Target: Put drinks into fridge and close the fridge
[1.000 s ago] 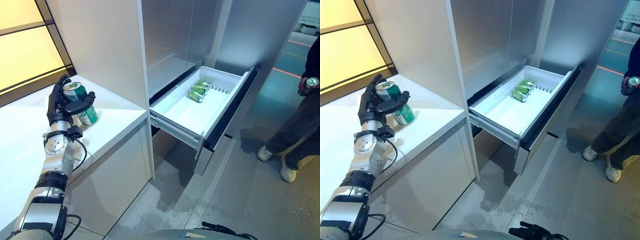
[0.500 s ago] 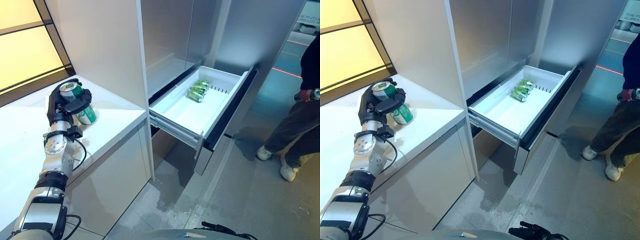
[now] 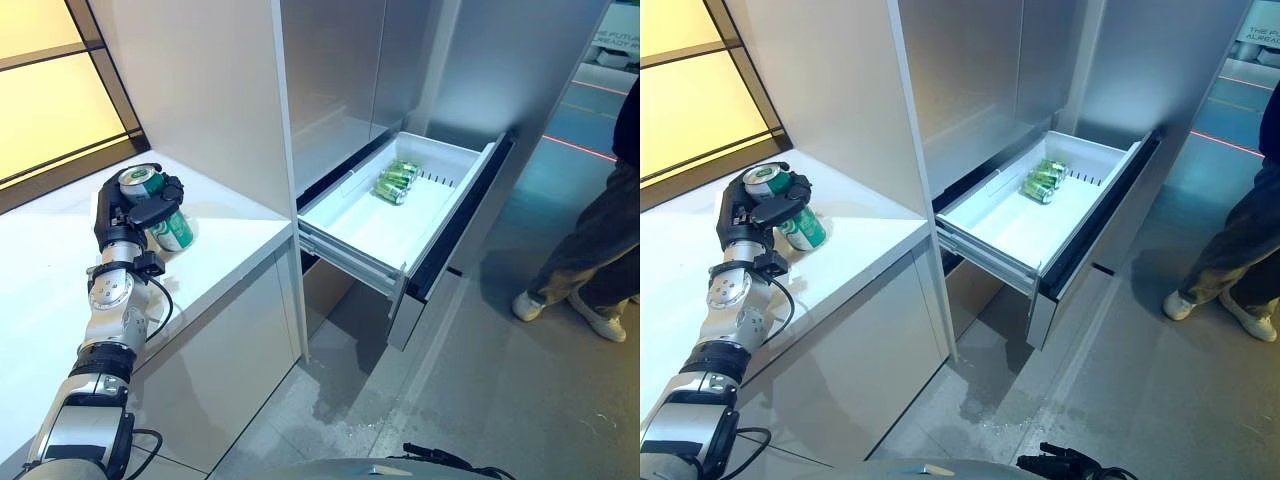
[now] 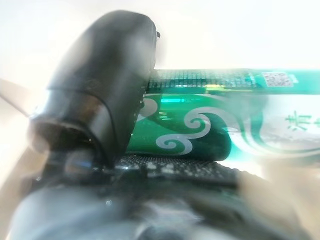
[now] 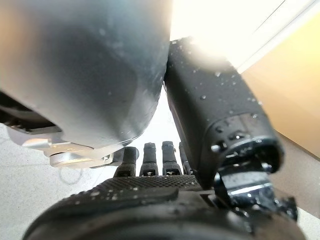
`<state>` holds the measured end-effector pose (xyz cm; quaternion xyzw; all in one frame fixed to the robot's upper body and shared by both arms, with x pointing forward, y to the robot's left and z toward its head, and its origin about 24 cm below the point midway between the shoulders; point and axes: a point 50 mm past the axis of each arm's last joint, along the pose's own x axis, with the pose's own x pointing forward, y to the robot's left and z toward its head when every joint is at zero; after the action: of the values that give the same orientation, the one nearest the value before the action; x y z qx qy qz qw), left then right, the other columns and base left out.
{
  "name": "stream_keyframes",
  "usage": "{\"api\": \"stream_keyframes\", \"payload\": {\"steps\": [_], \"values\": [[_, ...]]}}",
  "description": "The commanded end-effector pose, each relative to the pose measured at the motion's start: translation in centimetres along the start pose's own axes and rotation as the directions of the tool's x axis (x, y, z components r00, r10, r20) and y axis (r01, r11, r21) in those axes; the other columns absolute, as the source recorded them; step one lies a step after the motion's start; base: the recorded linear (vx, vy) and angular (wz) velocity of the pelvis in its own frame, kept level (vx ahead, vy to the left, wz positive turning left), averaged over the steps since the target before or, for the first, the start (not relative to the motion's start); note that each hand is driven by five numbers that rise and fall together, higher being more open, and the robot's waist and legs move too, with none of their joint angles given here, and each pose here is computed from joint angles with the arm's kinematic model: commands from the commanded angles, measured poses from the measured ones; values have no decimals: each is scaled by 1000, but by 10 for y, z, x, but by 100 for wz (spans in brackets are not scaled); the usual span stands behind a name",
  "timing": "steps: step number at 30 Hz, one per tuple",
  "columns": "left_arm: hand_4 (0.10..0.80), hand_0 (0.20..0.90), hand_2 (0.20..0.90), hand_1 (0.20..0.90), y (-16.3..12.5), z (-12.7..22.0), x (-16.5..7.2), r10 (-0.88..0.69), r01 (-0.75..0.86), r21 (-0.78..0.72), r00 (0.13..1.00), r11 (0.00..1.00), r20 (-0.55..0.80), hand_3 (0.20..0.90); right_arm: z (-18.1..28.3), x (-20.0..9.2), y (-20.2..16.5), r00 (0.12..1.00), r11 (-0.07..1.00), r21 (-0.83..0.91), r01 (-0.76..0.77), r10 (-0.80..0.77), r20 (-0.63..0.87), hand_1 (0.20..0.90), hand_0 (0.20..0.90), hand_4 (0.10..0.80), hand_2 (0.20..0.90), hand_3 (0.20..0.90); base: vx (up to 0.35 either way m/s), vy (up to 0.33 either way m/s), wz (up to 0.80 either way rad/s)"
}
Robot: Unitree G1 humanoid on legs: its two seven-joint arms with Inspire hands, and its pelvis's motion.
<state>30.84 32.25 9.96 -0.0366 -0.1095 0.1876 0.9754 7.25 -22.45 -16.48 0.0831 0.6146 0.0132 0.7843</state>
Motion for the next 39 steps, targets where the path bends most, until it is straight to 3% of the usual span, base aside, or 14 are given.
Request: {"api": "stream_keyframes", "payload": {"steps": [1,9,12,16,19,20,23,26,27,32,34,39], "values": [[100,300,300,300,-30,97,29,-62,131,-141,908,981,413,200,-13,-3,-5,999,998,-64,-16,13,-42,900,900,800,900,900,0,0,0],[100,300,300,300,-75,155,7,-216,348,-108,767,931,604,200,44,-3,22,973,969,-231,-86,131,189,900,900,800,900,900,-23,-45,4],[100,300,300,300,-85,169,-2,-261,416,-91,711,905,652,200,75,-10,45,928,933,-344,-107,218,303,900,900,800,900,900,-31,-62,2],[100,300,300,300,-96,176,-17,-332,501,-54,646,864,687,200,98,-27,88,834,877,-405,-259,414,363,900,900,800,900,900,-48,-72,1],[100,300,300,300,-107,180,-30,-399,581,-24,588,814,704,200,114,-49,114,719,792,-482,-375,577,387,900,900,800,900,900,-67,-83,2],[100,300,300,300,-112,181,-36,-428,616,-12,561,788,709,200,127,-63,123,639,736,-530,-421,655,403,900,900,800,900,900,-60,-73,5],[100,300,300,300,-115,178,-45,-473,661,11,525,750,708,200,153,-97,136,497,650,-623,-434,750,436,900,900,800,900,900,-60,-73,4],[100,300,300,300,-116,170,-55,-516,696,35,497,717,698,200,180,-140,145,338,574,-716,-397,817,467,900,900,800,900,900,-51,-59,0],[100,300,300,300,-116,164,-58,-538,714,42,486,699,689,200,194,-166,152,245,540,-760,-362,842,481,900,900,800,900,900,-64,-65,-3],[100,300,300,300,-121,159,-59,-603,768,62,448,637,660,200,239,-246,174,-22,516,-842,-156,851,525,900,900,800,900,900,-49,-49,-5],[100,300,300,300,-125,161,-59,-623,787,64,434,614,651,200,245,-262,178,-69,539,-837,-97,835,546,900,900,800,900,900,-30,-44,-2],[100,300,300,300,-134,164,-68,-669,831,70,392,552,632,200,248,-271,177,-61,575,-811,-102,811,582,900,900,800,900,900,-32,-43,-1]]}}
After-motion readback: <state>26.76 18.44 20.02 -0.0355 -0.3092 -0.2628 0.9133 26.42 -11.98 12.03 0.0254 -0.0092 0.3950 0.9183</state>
